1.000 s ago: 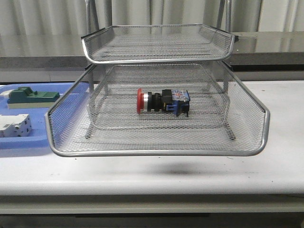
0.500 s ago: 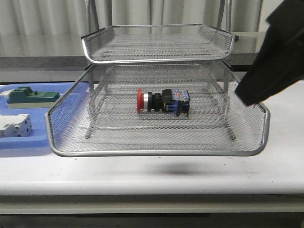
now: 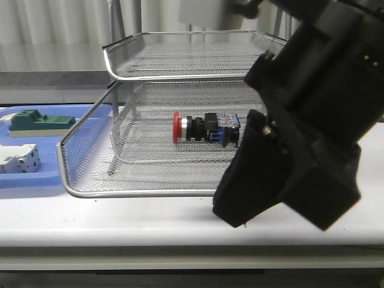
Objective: Place button on rack with both arms
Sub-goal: 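Bring the right gripper to the front rim of the middle tier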
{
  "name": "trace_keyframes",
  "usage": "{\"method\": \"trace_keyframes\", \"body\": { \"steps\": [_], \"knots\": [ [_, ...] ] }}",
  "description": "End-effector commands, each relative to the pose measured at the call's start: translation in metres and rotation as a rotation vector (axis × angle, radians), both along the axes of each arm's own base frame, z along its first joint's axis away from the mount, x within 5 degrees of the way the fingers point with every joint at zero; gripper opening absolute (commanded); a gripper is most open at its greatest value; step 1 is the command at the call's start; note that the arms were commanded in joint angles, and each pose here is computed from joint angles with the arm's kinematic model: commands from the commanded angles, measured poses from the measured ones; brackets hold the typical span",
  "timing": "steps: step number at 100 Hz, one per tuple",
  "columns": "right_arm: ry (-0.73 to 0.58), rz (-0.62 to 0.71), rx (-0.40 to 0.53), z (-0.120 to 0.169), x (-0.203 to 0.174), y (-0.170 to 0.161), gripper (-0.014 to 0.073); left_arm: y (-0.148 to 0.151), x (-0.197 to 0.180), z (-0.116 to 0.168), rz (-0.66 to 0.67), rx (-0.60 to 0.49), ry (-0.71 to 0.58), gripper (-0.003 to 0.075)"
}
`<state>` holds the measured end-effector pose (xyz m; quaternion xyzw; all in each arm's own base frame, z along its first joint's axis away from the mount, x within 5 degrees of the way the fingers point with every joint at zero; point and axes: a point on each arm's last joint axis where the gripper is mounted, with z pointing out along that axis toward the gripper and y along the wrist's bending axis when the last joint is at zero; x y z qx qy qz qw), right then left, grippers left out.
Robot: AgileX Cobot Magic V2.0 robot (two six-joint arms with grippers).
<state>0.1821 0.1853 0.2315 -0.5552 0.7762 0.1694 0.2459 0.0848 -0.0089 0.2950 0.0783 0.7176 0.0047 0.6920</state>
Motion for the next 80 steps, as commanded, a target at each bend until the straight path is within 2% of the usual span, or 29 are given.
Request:
{"method": "trace_keyframes", "body": {
  "steps": [1, 16, 40, 80],
  "knots": [
    [-0.079, 0.006, 0.039, 0.01, 0.006, 0.009, -0.0069, 0.002, 0.0, 0.015, 0.025, -0.029, -0.095, -0.002],
    [-0.088, 0.035, -0.007, -0.007, 0.009, 0.019, -0.0069, 0.002, 0.0, 0.015, 0.025, -0.029, -0.095, -0.002],
    [-0.112, 0.011, -0.044, -0.029, 0.023, 0.026, -0.0069, 0.002, 0.0, 0.015, 0.025, -0.029, -0.095, -0.002],
    [-0.239, -0.061, -0.013, -0.028, 0.043, 0.026, -0.0069, 0.002, 0.0, 0.015, 0.025, -0.029, -0.095, -0.002]
  ]
}}
